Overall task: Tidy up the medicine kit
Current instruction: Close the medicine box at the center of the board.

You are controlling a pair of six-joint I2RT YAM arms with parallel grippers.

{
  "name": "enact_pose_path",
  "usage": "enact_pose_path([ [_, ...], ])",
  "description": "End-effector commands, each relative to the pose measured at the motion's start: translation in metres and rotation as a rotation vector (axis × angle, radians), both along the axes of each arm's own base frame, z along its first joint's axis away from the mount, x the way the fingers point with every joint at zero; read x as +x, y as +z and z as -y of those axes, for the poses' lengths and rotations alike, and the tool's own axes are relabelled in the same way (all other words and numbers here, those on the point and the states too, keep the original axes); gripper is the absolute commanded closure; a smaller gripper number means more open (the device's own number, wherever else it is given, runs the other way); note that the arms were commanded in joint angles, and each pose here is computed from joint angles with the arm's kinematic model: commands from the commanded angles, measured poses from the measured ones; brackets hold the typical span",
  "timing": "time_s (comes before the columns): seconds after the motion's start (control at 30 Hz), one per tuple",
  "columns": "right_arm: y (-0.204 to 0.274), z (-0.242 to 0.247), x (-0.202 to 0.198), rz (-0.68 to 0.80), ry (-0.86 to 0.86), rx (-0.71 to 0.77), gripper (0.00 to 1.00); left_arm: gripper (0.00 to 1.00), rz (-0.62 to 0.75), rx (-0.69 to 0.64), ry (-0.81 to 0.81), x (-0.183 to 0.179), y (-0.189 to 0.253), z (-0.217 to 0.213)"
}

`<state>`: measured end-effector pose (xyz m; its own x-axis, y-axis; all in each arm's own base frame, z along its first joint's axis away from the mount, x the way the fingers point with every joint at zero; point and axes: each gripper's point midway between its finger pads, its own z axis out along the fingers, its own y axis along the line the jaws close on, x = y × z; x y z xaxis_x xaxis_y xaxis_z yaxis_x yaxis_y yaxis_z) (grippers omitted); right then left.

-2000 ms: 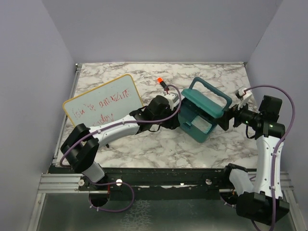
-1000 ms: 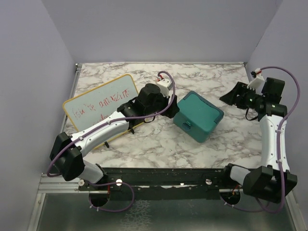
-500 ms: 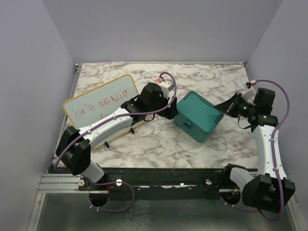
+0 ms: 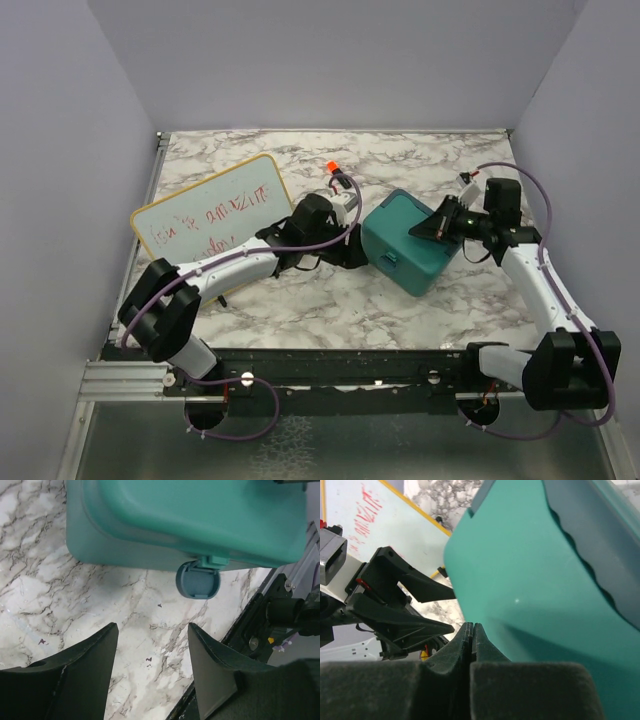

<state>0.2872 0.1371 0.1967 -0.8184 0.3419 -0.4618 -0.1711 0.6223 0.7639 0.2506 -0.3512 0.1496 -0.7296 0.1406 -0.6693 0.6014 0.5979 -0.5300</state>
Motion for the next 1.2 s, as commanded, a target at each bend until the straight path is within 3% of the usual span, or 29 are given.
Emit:
enact_pose_path([
  [0.0, -0.025, 0.002, 0.003, -0.01, 0.007, -0.078, 0.97, 0.43, -0.06, -0.018, 0.013, -0.005, -0.025, 0.009],
  [0.43, -0.068, 0.002, -0.017, -0.1, 0.035, -0.106, 0.99, 0.57, -0.071, -0.024, 0.117, 0.014, -0.053, 0.03],
  [0.67, -0.064, 0.002, -0.02, -0.092, 0.038, -0.103, 0.99, 0.58, -0.102, -0.095, 0.144, 0.013, -0.056, 0.04],
  [1.17, -0.066, 0.001, -0.022, -0.097, 0.049, -0.1, 0.99, 0.58, -0.125, -0.122, 0.149, 0.004, -0.053, 0.059],
])
